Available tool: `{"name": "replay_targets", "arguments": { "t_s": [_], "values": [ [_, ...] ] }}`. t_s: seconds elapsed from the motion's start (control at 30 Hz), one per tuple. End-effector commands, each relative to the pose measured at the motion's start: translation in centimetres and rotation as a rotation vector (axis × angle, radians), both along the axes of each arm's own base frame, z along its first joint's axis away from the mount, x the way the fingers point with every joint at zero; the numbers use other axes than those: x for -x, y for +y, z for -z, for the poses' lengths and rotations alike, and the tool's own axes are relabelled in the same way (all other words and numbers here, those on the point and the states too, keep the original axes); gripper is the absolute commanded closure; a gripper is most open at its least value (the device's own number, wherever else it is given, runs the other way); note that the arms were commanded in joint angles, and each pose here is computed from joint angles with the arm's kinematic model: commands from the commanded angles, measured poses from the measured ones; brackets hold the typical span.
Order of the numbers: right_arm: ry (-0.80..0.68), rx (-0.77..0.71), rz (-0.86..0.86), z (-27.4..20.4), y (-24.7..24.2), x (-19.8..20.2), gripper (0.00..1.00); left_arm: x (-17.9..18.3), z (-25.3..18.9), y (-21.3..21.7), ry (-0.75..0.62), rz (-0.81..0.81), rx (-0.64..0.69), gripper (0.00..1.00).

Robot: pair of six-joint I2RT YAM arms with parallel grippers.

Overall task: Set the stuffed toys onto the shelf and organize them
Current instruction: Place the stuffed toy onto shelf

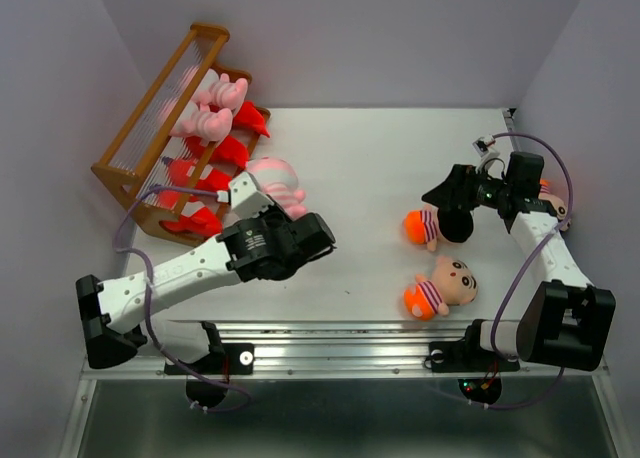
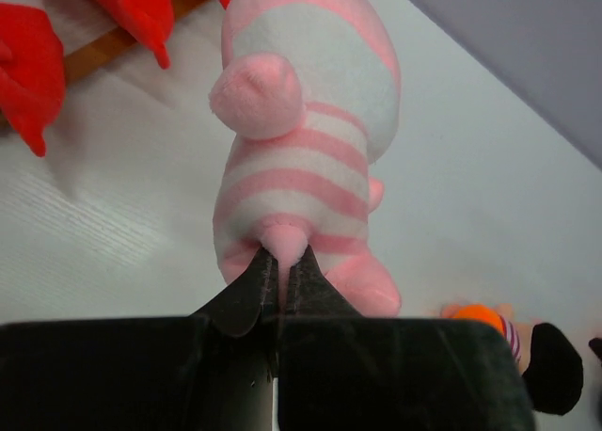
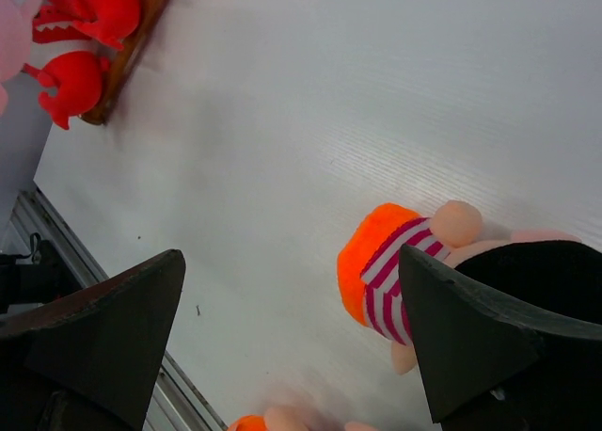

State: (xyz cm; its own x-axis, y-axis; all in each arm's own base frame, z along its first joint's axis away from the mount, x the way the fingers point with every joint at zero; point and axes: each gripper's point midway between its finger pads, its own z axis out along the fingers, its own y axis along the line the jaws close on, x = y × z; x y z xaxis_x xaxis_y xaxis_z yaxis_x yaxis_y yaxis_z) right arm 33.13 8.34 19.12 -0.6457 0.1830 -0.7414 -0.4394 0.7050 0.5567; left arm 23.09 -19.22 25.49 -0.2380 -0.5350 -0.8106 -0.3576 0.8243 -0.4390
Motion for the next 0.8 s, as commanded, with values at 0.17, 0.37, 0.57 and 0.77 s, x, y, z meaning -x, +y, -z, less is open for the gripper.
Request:
{"name": "replay_targets", "arguments": {
  "t_s": [0.17,0.37,0.57,0.77],
  "values": [
    [-0.095,0.026,0.005,-1.6,-0.4,-0.7,0.0,-1.3,-5.3,9.9,-0.129,-0.225,0.015,1.0],
    [-0.094,0.028,0.005,-1.5,-0.4,-0.7,0.0,-2.6,-5.3,13.4,-0.158,-0.343,0.01,1.0],
    [-0.093,0.034,0.008,-1.3,-0.5,-0.8,0.0,-4.7,-5.4,16.0,-0.16,-0.404,-0.02,1.0],
    [-0.091,0.035,0.008,-1.3,-0.6,-0.8,0.0,-6.0,-4.5,17.1,-0.14,-0.426,-0.016,1.0]
  ]
}}
